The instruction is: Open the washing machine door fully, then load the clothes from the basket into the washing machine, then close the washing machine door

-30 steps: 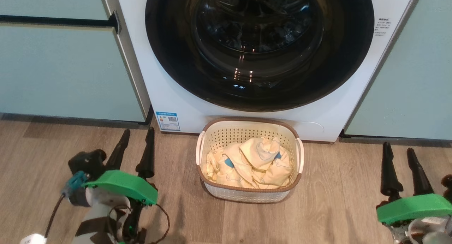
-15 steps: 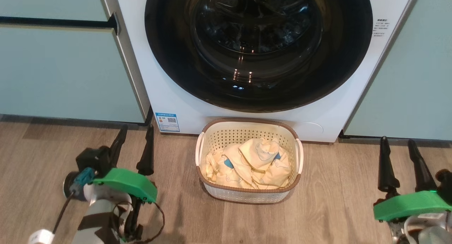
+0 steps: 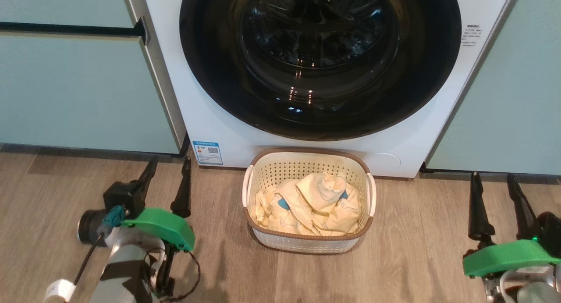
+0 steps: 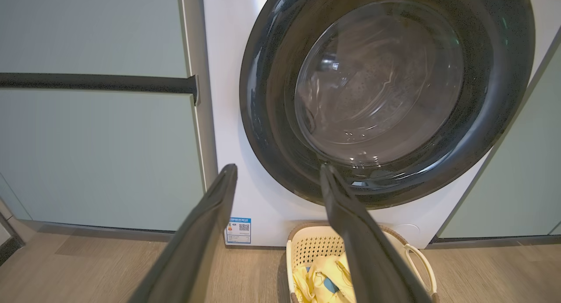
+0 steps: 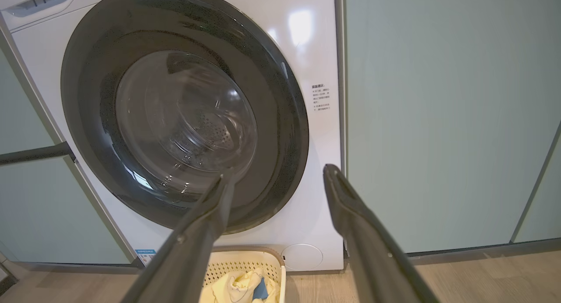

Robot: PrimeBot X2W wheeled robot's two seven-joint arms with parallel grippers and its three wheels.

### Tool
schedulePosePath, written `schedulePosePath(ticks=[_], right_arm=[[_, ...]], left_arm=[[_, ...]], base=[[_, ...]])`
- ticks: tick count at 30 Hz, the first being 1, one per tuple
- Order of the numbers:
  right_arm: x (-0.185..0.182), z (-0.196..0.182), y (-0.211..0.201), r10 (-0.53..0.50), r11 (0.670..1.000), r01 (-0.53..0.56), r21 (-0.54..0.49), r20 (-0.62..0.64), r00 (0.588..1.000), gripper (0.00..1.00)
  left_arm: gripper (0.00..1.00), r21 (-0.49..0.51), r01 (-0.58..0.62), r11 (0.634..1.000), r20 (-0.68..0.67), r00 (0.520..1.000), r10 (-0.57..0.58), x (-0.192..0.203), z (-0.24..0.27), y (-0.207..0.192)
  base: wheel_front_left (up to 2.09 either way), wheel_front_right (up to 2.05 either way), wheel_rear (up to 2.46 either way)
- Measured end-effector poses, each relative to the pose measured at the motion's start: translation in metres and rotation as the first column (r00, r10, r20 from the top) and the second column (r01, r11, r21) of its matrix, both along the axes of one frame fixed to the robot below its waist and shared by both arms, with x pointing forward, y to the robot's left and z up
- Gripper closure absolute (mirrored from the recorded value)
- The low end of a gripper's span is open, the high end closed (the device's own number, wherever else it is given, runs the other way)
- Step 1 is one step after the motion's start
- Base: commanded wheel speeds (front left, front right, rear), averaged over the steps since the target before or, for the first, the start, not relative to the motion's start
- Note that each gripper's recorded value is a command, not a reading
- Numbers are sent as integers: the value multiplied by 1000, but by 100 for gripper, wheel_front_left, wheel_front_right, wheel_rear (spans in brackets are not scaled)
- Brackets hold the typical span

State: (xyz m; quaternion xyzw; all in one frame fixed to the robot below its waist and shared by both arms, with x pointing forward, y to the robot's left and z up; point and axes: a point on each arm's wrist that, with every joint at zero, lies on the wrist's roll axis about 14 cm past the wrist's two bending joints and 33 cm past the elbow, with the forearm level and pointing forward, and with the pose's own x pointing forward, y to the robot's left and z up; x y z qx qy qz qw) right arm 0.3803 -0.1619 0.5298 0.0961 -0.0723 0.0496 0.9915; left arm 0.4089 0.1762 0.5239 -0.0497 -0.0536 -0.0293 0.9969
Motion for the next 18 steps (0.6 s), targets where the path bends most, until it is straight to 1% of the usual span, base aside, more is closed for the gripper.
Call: schedulePosePath(ticks=[3, 6, 18], right_arm=[[0, -2, -1, -4, 1000, 4, 21, -7, 1000, 0], [0, -4, -3, -8, 1000, 8, 25, -14, 1000, 0], [-1, -12, -3, -9, 1000, 10, 25, -40, 999, 0]], left_arm=[[0, -2, -4, 1000, -13, 1000, 4, 0, -4, 0], [0, -19, -7, 1000, -22, 1000, 6, 0, -7, 1], [0, -18, -9, 1000, -36, 999, 8, -1, -12, 1]], base=[[0, 0, 0], [0, 0, 0], [0, 0, 0]])
